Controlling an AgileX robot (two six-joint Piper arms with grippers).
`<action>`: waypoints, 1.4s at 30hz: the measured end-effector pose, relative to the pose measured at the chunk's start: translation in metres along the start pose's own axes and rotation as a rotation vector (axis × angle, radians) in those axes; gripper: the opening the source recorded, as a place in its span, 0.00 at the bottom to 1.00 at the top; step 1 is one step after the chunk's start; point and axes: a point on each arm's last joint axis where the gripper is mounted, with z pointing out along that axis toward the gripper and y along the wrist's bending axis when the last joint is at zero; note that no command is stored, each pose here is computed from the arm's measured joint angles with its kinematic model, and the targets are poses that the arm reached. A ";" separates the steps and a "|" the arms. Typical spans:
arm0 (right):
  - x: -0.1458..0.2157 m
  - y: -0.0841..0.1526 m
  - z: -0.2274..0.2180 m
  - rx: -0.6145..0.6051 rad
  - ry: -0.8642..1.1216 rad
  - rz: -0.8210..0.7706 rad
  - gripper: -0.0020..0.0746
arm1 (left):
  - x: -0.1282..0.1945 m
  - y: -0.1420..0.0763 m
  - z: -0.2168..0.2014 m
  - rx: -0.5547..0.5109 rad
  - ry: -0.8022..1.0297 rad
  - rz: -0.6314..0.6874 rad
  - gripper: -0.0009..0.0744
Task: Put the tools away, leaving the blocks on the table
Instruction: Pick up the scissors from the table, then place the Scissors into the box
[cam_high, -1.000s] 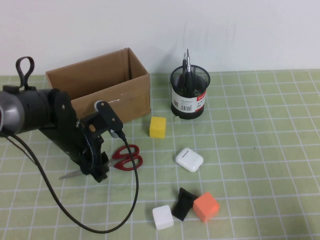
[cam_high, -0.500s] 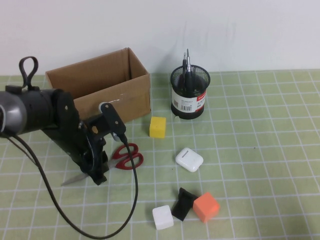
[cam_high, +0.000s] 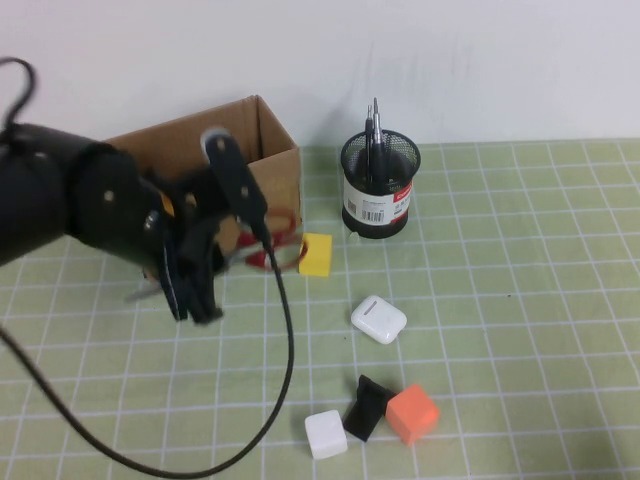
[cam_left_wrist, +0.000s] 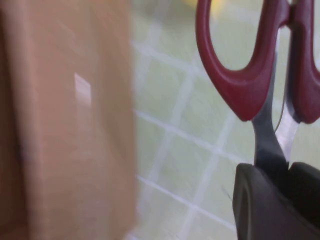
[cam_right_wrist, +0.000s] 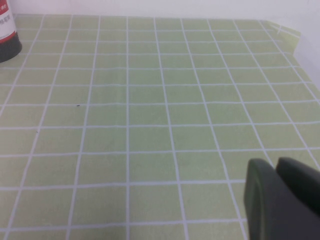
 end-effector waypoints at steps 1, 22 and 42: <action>0.000 0.000 0.000 0.000 0.000 0.000 0.02 | -0.003 0.001 -0.009 -0.029 -0.032 -0.003 0.12; 0.000 0.000 0.000 0.000 0.000 0.000 0.02 | 0.005 0.069 -0.015 -0.503 -0.318 -0.093 0.12; 0.000 0.000 0.000 0.000 0.000 0.000 0.02 | 0.013 0.067 0.034 -0.449 -0.254 -0.017 0.12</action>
